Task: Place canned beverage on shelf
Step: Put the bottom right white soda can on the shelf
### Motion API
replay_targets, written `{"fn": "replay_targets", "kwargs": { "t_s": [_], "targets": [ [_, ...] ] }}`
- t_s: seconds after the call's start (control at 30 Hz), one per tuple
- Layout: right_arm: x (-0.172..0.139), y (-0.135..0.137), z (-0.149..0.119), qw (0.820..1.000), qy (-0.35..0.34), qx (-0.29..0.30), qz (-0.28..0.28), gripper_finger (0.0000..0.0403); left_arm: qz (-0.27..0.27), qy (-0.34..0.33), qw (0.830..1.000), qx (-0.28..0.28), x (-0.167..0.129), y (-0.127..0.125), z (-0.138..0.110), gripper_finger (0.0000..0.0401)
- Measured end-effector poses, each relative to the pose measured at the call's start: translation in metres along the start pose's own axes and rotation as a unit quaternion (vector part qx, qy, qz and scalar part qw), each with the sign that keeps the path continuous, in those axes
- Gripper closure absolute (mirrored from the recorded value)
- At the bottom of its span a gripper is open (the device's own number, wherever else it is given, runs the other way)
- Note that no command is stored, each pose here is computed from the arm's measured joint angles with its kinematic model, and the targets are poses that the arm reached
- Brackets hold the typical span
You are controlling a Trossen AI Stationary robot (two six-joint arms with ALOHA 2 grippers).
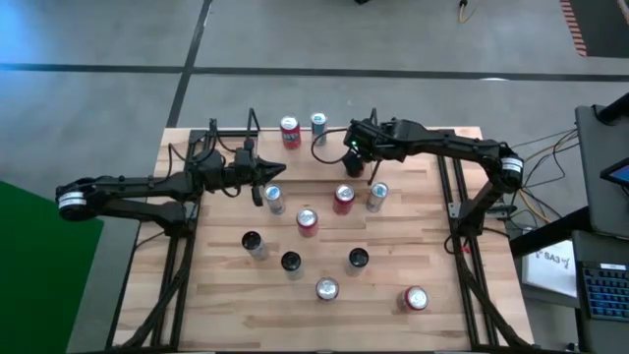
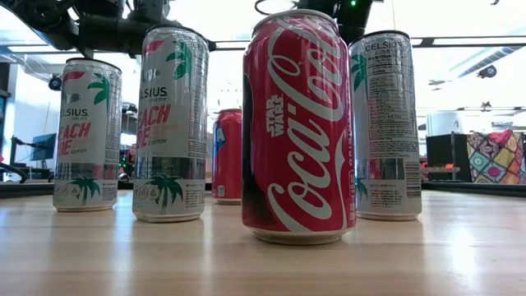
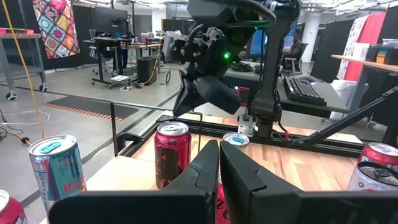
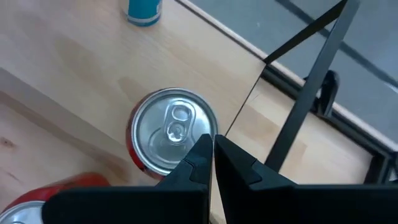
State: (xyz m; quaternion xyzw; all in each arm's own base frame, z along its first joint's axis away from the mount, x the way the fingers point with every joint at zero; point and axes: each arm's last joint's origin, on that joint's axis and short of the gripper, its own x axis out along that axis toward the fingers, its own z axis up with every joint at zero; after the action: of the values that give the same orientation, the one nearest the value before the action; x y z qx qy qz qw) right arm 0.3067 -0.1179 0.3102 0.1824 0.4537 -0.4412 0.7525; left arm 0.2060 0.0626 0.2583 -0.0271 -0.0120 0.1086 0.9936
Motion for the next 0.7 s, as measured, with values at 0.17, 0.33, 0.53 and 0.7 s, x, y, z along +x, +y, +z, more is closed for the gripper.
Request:
{"fn": "replay_targets", "kwargs": {
  "t_s": [0.17,0.33,0.53,0.7],
  "targets": [
    [-0.011,0.005,-0.004,1.0,-0.012,-0.015,0.013,0.0394,0.0,-0.004,1.0,-0.009,0.0,0.0,0.001,0.0401],
    [-0.028,0.013,-0.012,0.999,-0.034,-0.034,0.024,0.0394,-0.027,-0.012,0.999,-0.018,0.001,-0.002,0.008,0.0401],
    [-0.055,0.025,-0.027,0.994,-0.063,-0.068,0.055,0.0394,-0.066,-0.031,0.997,-0.017,0.004,-0.01,0.024,0.0401],
    [-0.077,0.04,-0.043,0.986,-0.087,-0.106,0.09,0.0394,-0.117,-0.018,0.993,-0.025,0.008,-0.021,0.041,0.0401]
  ]
}}
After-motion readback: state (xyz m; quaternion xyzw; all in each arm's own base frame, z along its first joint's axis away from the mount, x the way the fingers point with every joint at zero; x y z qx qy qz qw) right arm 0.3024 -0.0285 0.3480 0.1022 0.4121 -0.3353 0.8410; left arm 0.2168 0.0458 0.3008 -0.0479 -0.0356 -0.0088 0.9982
